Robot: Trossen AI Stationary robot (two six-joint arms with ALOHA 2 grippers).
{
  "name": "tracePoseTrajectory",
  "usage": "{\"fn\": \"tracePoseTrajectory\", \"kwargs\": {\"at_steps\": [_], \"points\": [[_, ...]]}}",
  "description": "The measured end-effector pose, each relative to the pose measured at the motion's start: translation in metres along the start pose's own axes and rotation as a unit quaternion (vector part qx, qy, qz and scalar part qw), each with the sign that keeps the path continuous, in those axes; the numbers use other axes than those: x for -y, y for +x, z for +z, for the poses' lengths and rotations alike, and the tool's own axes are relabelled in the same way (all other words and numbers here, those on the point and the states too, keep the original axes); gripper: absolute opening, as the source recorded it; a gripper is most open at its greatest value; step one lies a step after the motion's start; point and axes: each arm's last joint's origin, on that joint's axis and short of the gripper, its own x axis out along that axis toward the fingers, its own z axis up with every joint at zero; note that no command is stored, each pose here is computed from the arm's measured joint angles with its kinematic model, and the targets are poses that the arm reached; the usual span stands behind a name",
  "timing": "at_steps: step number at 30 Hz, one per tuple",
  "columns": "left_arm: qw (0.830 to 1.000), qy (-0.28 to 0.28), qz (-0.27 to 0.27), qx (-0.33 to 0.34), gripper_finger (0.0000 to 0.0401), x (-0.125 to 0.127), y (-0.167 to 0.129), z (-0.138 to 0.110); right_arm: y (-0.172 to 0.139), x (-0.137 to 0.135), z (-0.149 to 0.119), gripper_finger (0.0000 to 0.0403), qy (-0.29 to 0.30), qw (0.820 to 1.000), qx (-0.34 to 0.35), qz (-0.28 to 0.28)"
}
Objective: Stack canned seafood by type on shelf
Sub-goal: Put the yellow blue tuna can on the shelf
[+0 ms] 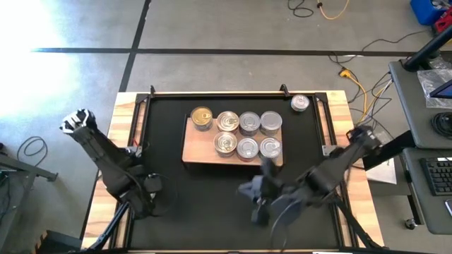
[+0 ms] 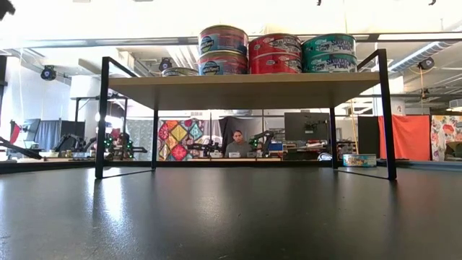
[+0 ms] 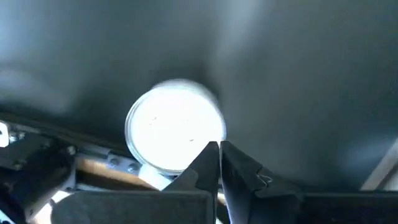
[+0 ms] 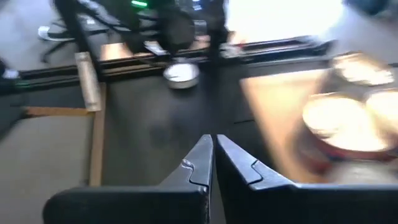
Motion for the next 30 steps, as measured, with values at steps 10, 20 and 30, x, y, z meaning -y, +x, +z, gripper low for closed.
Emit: {"fn": "tracePoseTrajectory", "kwargs": {"at_steps": [10, 20, 30], "points": [[0.998, 0.03, 0.035, -0.041, 0.0, -0.016, 0.05, -0.008, 0.05, -0.072, -0.036, 0.0013, 0.12, 0.991, -0.042, 0.041], [0.996, 0.068, -0.045, 0.04, 0.0, 0.02, 0.074, 0.008, 0.064, -0.124, -0.047, 0.0013, 0.153, 0.984, -0.045, 0.074], [0.954, 0.178, -0.051, 0.237, 0.0, 0.108, 0.026, 0.05, 0.065, -0.114, -0.064, 0.0013, 0.156, 0.977, -0.144, 0.004]]}}
